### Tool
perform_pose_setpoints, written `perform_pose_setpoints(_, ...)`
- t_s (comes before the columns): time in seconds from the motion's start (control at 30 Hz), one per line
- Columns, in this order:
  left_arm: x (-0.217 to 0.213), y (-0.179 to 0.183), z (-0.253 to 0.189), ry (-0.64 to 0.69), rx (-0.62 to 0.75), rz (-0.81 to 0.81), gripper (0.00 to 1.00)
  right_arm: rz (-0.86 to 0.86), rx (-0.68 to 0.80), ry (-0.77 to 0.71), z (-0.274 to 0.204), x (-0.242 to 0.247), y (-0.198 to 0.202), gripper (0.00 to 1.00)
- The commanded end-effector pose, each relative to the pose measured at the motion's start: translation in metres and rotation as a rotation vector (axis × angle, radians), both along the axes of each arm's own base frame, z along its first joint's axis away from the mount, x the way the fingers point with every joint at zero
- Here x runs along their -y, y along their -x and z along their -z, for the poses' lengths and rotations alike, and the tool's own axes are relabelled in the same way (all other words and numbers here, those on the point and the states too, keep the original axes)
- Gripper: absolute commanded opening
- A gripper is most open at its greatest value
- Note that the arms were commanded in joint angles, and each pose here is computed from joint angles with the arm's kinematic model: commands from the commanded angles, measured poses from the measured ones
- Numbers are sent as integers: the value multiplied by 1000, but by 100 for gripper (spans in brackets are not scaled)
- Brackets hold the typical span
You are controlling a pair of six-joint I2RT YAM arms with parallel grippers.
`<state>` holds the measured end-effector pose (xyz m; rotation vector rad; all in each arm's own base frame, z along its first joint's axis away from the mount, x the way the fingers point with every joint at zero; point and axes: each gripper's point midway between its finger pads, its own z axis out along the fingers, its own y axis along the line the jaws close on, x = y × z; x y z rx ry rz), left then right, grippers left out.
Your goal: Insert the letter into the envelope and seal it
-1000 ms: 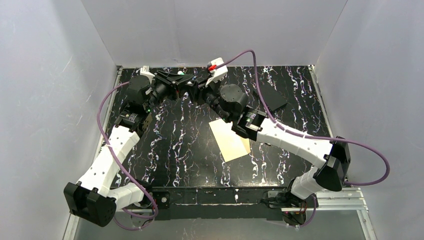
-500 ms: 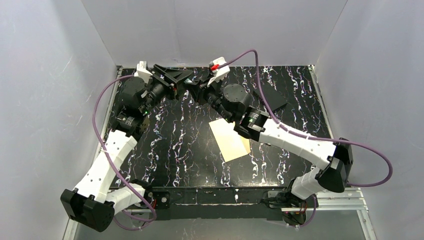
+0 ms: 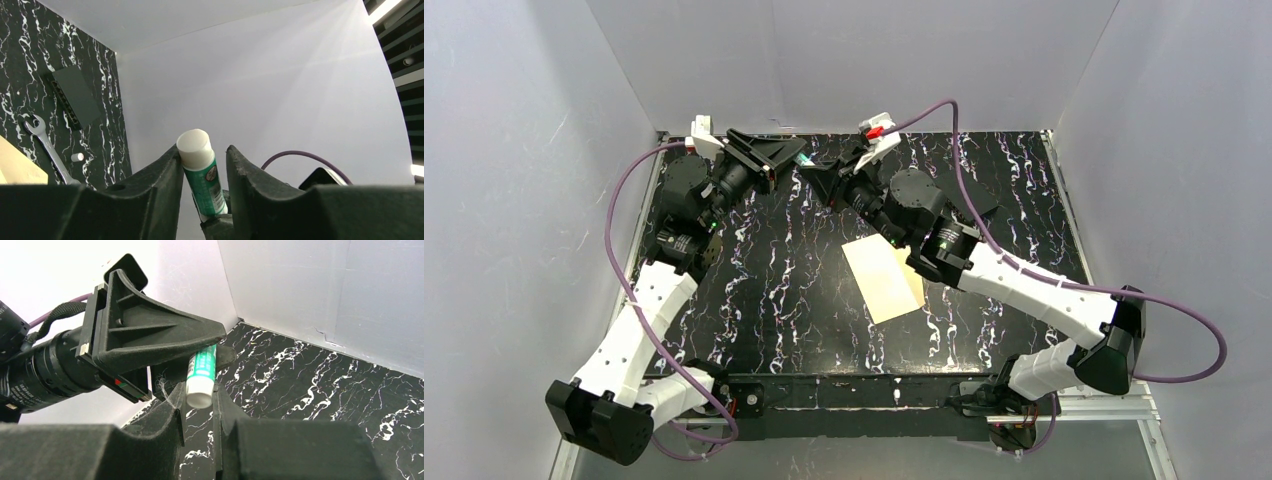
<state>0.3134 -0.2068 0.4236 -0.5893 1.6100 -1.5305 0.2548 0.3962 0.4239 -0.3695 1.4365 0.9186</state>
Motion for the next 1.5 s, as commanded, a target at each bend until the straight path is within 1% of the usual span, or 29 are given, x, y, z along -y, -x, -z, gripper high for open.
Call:
perform_pose_setpoints(0.0, 3, 9, -18, 5, 77, 42, 30, 13, -30, -35, -13, -1, -4, 1)
perform_pose_setpoints(0.07, 3, 11, -18, 0, 85, 47, 21, 12, -50, -44, -13, -3, -4, 1)
perform_pose_setpoints(0.17, 5, 13, -22, -8, 115, 60, 0, -13, -76, -57, -14, -6, -2, 1)
perform_pose_setpoints(0.27, 5, 16, -31, -57, 206, 61, 0, -114, -92, -80, -22, -13, 9, 1)
perform_pose_setpoints(0.37, 10, 23, -45, -145, 371, 98, 0, -249, -98, -122, -38, -14, 28, 1)
perform_pose_setpoints(0.47, 20, 36, -54, -232, 529, 190, 0, -422, -104, -183, -53, -7, 50, 1)
perform_pose_setpoints(0.57, 32, 60, -66, -254, 731, 333, 0, -576, -114, -275, -67, 3, 69, 1)
perform_pose_setpoints(0.7, 42, 87, -71, -282, 921, 486, 0, -770, -96, -349, -79, 9, 98, 1)
perform_pose_setpoints(0.77, 43, 97, -74, -303, 996, 532, 0, -893, -77, -362, -82, 10, 116, 1)
perform_pose_setpoints(0.83, 44, 103, -75, -315, 1038, 565, 0, -1035, -46, -369, -86, 12, 135, 1)
perform_pose_setpoints(0.9, 44, 104, -79, -317, 1061, 569, 0, -1110, -72, -354, -82, 9, 142, 1)
perform_pose_setpoints(0.93, 44, 102, -81, -314, 1059, 556, 0, -1097, -97, -351, -80, 7, 137, 1)
perform_pose_setpoints(1.0, 42, 98, -85, -307, 1056, 506, 0, -991, -130, -329, -71, 2, 120, 1)
perform_pose_setpoints(1.03, 40, 95, -85, -302, 1045, 468, 0, -908, -143, -301, -64, 0, 109, 11)
perform_pose_setpoints(1.1, 34, 84, -85, -293, 1018, 367, 0, -711, -122, -249, -52, 4, 83, 36)
perform_pose_setpoints(1.13, 30, 80, -86, -284, 998, 315, 0, -622, -120, -244, -47, 10, 71, 52)
perform_pose_setpoints(1.17, 26, 72, -86, -270, 962, 259, 0, -543, -104, -253, -49, 19, 64, 64)
perform_pose_setpoints(1.23, 17, 57, -85, -244, 880, 159, 0, -439, -88, -249, -41, 29, 51, 75)
perform_pose_setpoints(1.27, 12, 49, -84, -224, 827, 107, 0, -400, -83, -238, -38, 31, 45, 78)
perform_pose_setpoints(1.37, -6, 32, -82, -149, 687, -22, 0, -283, -59, -193, -25, 30, 33, 79)
perform_pose_setpoints(1.4, -11, 28, -81, -141, 650, -59, 0, -212, -63, -171, -21, 31, 25, 79)
perform_pose_setpoints(1.47, -20, 21, -78, -131, 568, -114, 0, -134, -28, -118, -19, 26, 23, 80)
